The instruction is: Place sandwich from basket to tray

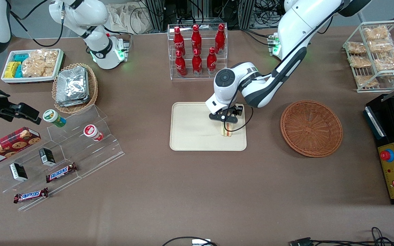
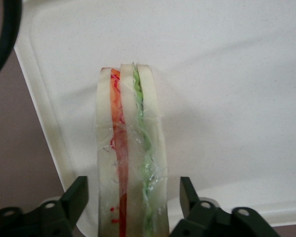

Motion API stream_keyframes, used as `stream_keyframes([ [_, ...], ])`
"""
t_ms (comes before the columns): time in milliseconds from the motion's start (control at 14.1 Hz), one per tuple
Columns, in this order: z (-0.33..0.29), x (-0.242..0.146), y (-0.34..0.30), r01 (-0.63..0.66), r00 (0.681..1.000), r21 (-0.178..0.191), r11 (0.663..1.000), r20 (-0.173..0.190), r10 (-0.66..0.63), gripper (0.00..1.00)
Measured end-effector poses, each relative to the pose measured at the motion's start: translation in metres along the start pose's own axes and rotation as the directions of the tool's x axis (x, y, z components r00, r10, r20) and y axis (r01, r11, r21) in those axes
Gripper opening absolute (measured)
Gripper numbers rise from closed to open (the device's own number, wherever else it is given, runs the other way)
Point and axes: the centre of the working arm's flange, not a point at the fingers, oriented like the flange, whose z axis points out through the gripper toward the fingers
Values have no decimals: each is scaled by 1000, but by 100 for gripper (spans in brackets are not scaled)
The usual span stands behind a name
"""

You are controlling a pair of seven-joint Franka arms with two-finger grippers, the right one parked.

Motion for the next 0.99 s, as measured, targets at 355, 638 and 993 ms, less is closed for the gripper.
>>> stream_keyframes([
  [355, -39, 39, -17, 84, 996, 55, 995, -11, -84, 100],
  [638, -102, 95, -67, 234, 972, 45, 971, -28, -233, 100],
  [993, -153, 133, -137, 363, 931, 10, 932, -40, -362, 100],
])
